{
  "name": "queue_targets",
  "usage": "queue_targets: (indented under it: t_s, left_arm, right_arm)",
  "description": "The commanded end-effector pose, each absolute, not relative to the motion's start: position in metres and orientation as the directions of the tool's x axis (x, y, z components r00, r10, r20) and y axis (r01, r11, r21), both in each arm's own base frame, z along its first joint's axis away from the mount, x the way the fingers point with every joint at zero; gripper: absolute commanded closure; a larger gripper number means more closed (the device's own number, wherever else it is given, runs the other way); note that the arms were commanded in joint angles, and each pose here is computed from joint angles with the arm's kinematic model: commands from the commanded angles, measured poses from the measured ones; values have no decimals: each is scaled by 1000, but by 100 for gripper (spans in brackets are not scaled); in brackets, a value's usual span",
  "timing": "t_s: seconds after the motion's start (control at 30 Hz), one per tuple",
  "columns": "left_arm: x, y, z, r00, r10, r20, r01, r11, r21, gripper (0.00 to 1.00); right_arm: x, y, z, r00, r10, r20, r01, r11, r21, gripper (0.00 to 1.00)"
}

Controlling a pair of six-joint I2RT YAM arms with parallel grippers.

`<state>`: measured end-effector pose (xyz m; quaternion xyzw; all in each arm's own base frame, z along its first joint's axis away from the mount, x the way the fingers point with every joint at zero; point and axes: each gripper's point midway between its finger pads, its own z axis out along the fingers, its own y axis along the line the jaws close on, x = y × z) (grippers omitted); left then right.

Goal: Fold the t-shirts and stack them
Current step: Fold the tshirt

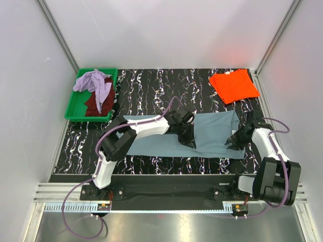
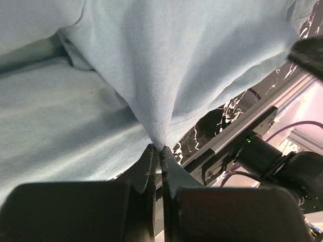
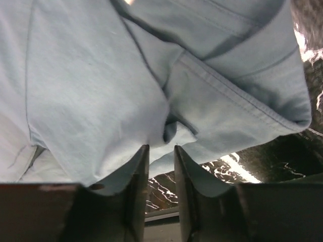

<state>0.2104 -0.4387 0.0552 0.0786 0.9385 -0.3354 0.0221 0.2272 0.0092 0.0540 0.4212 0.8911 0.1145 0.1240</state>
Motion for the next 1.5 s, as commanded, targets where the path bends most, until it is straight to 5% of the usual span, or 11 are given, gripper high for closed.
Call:
queue_targets:
  t_s: [0.0,0.37,0.53,0.77,1.47]
  left_arm:
    - [218,-449,67,-987,137,-84,158,724,-671,96]
    - [230,-452,67,-996,76,-44,83,679,-729,94]
    - [242,-455,72,-1000,23,-6,19,633,-774,95]
    - [257,-466,85,-999,-24,42,-48,540,-840,95]
    - [285,-483,98,-971,-125,201,-232,327,-916,96]
  right_arm:
    - [236,9,62,-587,790,-177,709,608,357,63]
    - [239,10,57,-581,781,-229,674,619,404,54]
    - [244,9,81,-536,773,-339,608,632,480,56]
    - [236,13,65,-562,784,-266,649,616,445,69]
    - [222,24,52,-562,793,-234,699,607,378,68]
